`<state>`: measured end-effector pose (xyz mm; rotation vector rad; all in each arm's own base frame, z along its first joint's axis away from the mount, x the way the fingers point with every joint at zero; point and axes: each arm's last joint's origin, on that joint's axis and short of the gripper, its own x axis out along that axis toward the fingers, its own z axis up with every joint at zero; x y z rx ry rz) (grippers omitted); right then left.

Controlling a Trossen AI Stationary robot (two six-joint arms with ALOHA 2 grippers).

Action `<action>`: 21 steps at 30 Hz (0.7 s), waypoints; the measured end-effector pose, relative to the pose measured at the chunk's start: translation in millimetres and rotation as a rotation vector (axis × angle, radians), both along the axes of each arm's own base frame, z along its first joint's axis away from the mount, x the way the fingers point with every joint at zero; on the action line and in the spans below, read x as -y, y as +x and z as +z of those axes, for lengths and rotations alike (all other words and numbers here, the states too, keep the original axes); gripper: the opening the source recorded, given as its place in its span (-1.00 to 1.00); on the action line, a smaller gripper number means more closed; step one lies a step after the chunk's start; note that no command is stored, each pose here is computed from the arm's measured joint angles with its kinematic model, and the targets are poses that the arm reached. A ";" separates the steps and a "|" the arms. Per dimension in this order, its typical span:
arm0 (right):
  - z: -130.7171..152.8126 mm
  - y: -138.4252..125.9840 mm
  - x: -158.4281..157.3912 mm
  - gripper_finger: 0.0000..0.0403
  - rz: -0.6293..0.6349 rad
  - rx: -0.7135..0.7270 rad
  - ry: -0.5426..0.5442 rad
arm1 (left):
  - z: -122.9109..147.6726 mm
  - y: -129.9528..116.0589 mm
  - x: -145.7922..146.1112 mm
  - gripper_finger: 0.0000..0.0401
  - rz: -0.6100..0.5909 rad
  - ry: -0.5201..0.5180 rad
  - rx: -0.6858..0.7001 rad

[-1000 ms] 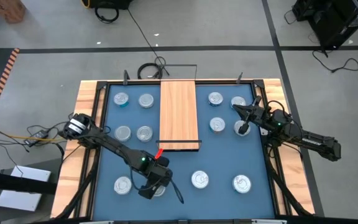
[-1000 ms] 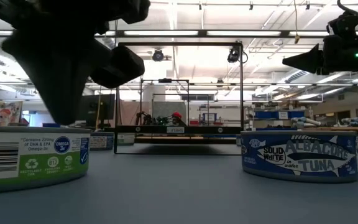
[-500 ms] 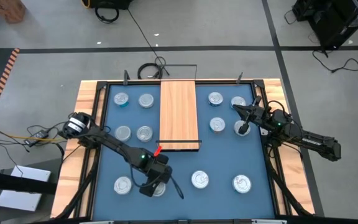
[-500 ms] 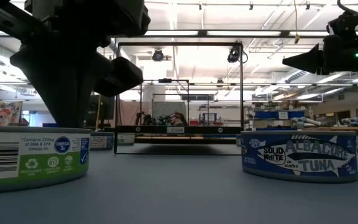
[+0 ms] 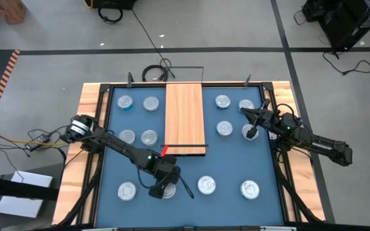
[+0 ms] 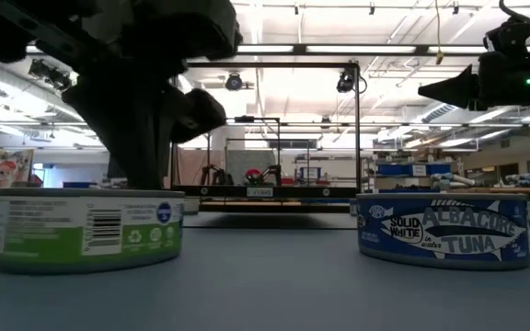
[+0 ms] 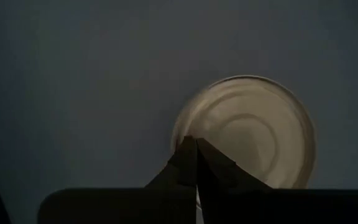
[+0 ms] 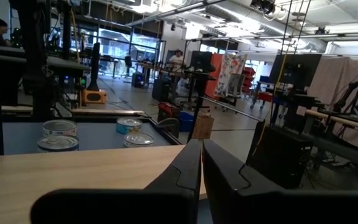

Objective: Stack canned seafood by type on shelf
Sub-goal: Put the green tuna can on the shelf

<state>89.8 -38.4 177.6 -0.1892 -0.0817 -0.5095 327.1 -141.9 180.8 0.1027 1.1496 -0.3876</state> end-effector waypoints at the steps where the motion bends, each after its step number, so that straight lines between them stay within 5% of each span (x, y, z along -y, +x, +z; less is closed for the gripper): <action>1: 0.0 0.0 0.0 -0.87 0.000 0.000 0.000 | 3.7 -2.8 4.1 -1.00 -0.013 -0.003 0.011; 7: 0.0 0.0 0.0 -0.84 0.000 0.000 0.000 | 8.7 -30.4 48.3 -0.93 -0.142 0.047 0.034; 12: 0.1 0.0 0.0 -0.85 0.000 0.000 0.000 | 9.6 -58.3 85.1 -0.73 -0.266 0.306 0.188; 21: 0.1 0.0 0.0 -0.86 0.000 0.000 0.000 | -10.1 -64.2 95.6 -0.46 -0.281 0.460 0.209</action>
